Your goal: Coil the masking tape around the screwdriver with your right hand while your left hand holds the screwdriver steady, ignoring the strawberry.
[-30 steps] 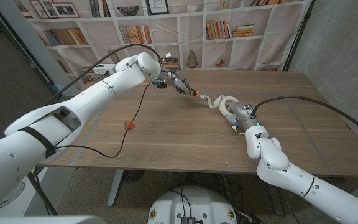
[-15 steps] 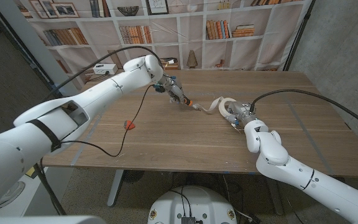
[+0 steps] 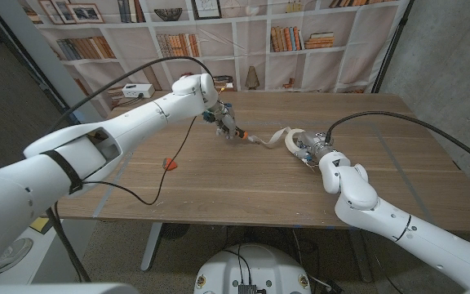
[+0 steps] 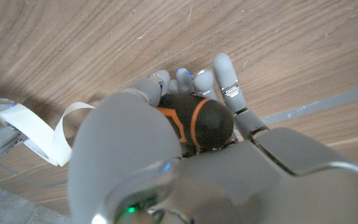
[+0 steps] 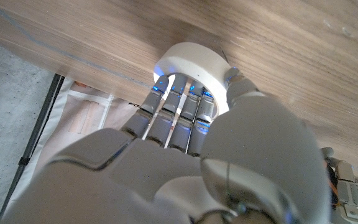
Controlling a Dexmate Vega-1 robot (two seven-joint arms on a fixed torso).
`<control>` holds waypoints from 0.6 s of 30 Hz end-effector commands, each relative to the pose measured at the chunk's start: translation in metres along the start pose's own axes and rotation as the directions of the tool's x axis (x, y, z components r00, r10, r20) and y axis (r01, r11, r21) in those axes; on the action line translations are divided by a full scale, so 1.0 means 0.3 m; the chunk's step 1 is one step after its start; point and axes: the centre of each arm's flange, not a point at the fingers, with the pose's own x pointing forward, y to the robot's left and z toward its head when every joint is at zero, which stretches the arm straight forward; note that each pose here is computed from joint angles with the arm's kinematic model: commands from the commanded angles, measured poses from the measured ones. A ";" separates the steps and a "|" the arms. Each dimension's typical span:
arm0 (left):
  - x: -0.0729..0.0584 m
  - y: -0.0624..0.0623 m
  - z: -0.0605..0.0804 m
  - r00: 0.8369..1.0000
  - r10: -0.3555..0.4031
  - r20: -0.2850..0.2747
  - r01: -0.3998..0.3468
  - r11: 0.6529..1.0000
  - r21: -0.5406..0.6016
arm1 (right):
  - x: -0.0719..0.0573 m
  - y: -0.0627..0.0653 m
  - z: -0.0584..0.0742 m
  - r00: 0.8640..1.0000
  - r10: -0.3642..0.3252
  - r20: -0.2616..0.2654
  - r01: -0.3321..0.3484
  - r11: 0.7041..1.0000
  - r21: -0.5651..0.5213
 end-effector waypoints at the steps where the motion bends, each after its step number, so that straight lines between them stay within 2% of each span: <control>1: -0.032 0.009 0.064 0.982 0.149 -0.121 -0.120 0.968 0.219 | 0.027 0.001 0.004 0.997 0.082 -0.005 -0.082 0.997 0.000; 4: -0.038 0.008 0.076 0.973 0.191 -0.132 -0.150 0.951 0.269 | 0.029 0.002 0.001 0.997 0.075 0.000 -0.075 0.997 0.000; 7: -0.042 0.005 0.093 0.960 0.224 -0.169 -0.157 0.927 0.340 | 0.034 0.001 -0.001 0.997 0.082 -0.005 -0.082 0.997 -0.006; 11: -0.043 0.003 0.104 0.949 0.235 -0.211 -0.137 0.908 0.396 | 0.038 -0.005 -0.003 0.996 0.089 -0.010 -0.089 0.996 -0.011; 14: -0.042 0.004 0.114 0.942 0.223 -0.249 -0.098 0.896 0.433 | 0.046 -0.010 -0.006 0.992 0.120 -0.030 -0.120 0.993 -0.016; 18: -0.036 0.003 0.118 0.931 0.221 -0.291 -0.065 0.884 0.463 | 0.046 -0.011 -0.013 0.993 0.113 -0.023 -0.113 0.994 -0.007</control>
